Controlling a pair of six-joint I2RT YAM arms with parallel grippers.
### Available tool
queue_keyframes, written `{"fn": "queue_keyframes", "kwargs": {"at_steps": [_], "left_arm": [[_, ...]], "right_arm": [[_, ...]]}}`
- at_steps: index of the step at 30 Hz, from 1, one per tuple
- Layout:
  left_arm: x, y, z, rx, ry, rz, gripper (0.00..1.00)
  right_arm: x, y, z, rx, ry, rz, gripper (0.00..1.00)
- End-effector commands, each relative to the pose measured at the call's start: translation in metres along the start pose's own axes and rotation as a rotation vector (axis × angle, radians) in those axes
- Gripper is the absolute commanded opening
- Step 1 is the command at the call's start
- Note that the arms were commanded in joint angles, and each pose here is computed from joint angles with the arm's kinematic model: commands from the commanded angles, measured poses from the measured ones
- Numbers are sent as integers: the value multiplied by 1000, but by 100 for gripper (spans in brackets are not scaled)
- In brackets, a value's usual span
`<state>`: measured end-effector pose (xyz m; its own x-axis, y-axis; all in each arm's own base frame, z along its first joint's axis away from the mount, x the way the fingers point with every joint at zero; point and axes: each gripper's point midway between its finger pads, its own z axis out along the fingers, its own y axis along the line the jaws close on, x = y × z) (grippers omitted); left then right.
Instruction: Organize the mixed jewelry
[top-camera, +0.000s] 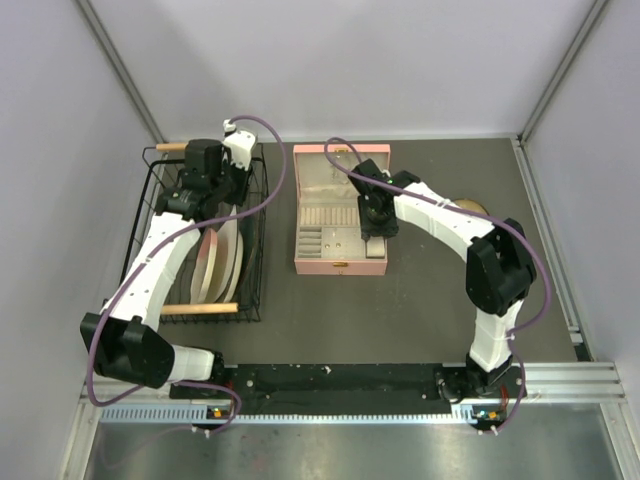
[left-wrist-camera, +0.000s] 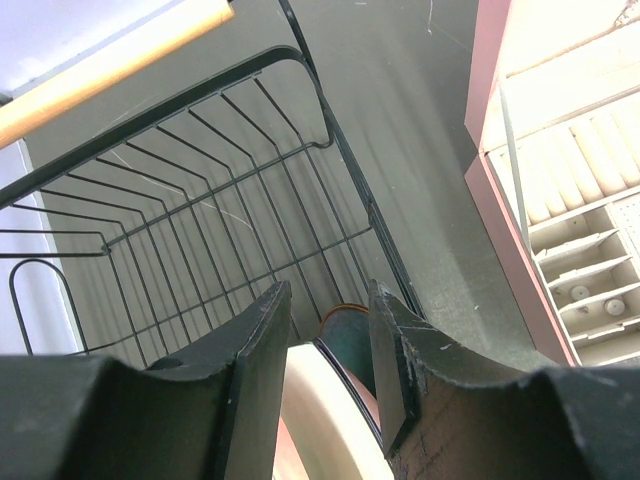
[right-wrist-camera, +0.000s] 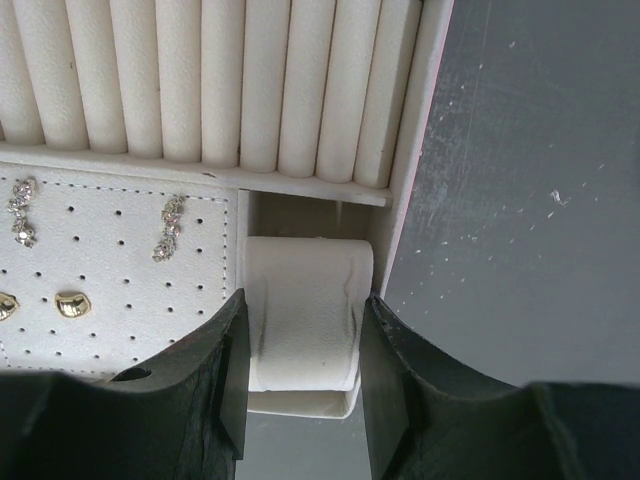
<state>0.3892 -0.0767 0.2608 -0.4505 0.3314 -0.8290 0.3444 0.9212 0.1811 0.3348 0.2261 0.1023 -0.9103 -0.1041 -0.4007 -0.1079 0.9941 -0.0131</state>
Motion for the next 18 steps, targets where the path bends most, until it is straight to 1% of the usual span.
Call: {"fn": "queue_keyframes", "kwargs": {"at_steps": [1, 2, 3, 6, 14, 18], "left_arm": [[-14, 5, -9, -18, -66, 4, 43], [-14, 5, -9, -16, -67, 4, 43], [-15, 5, -9, -16, -68, 4, 43], [-16, 5, -9, -17, -71, 4, 43], [-15, 5, -9, -18, -69, 2, 43], [-15, 5, -9, -18, -69, 5, 43]], "right_arm": [[-9, 3, -18, -44, -53, 4, 37], [-9, 3, -19, -45, -53, 3, 37], [-9, 3, -19, -43, -55, 3, 41], [-10, 3, -20, -47, -57, 5, 46], [-12, 3, -24, -49, -68, 2, 48], [-12, 1, -23, -40, -72, 2, 51]]}}
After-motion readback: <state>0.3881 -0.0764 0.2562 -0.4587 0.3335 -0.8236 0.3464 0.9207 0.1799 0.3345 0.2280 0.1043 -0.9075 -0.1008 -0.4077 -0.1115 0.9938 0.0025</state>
